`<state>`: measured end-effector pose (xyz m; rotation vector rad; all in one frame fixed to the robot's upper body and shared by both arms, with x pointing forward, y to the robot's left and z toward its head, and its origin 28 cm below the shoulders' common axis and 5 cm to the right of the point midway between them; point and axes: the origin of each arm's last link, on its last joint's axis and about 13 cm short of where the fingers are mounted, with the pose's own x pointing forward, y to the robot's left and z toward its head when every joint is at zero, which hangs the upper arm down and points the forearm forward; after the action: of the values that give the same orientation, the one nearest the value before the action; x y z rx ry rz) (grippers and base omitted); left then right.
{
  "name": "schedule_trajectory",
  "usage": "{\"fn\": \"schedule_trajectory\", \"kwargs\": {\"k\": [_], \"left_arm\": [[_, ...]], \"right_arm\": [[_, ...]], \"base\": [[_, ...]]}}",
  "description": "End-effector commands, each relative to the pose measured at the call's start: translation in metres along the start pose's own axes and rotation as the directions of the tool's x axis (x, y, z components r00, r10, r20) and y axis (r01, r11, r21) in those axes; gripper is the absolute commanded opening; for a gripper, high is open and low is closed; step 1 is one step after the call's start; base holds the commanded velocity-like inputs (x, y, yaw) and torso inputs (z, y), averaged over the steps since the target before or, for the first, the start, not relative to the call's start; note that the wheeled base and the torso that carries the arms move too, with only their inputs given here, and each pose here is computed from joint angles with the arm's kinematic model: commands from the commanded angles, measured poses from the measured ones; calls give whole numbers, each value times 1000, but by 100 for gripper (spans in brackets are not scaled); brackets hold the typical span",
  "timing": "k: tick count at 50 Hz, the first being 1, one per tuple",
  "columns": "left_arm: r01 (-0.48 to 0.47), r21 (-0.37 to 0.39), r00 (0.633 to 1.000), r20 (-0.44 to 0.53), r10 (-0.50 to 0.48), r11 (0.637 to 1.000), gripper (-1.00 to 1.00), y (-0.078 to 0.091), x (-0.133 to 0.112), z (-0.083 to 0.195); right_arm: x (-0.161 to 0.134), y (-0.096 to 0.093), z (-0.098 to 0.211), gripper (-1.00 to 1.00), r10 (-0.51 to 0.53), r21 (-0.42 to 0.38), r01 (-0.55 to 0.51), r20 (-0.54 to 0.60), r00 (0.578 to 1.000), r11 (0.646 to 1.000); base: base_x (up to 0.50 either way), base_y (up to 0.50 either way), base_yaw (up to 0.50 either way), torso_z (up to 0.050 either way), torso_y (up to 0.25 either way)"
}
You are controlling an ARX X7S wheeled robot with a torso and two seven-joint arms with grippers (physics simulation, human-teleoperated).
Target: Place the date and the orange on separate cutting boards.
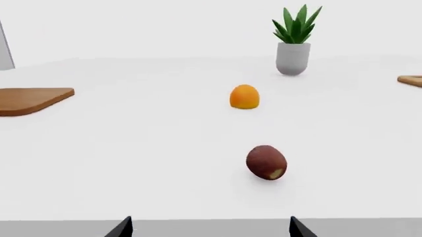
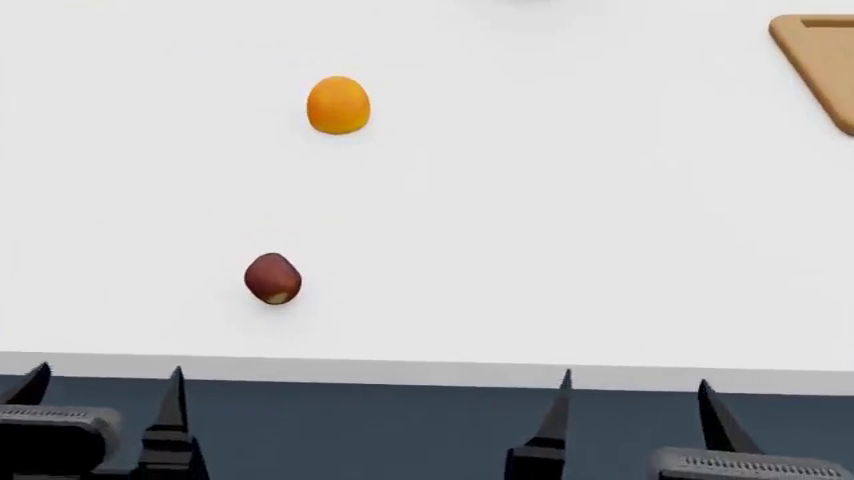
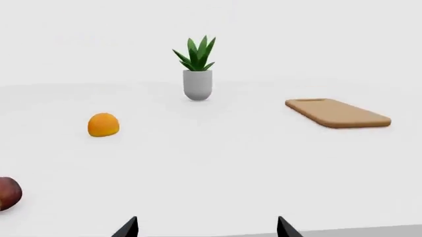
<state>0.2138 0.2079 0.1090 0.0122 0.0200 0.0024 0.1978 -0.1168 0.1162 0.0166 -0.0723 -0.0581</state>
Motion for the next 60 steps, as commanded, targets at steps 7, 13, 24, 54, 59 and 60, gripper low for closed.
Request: {"fn": "schedule_trajectory", "kwargs": {"k": [7,13,24,54,59,60], "left_arm": [[198,79,980,-45,-195,977,100,-14,33,84],[194,70,976,-115,-186,978,100,-20,69,86],[251,-11,926,-288,-243,968,100,-31,118,78],[265,119,875,-447,-187,957,100,-44,166,47],[278,151,870,-459,-181,949,100,-46,173,47],[278,154,869,-461,-180,948,100,-46,173,47]], "right_arm": [[-26,-13,30,100,-5,-60,5,-1,1000,998],[-29,-18,25,100,-17,-61,16,-16,1000,998],[-30,-16,20,100,-4,-55,2,-27,1000,998],[-28,-12,14,100,25,-50,-28,-48,999,998],[-30,-9,12,100,42,-45,-45,-59,997,998],[-30,-9,12,100,43,-44,-46,-60,997,998]], "base": [[0,0,0,0,0],[0,0,0,0,0],[0,0,0,0,0],[0,0,0,0,0],[0,0,0,0,0],[0,0,0,0,0]]}}
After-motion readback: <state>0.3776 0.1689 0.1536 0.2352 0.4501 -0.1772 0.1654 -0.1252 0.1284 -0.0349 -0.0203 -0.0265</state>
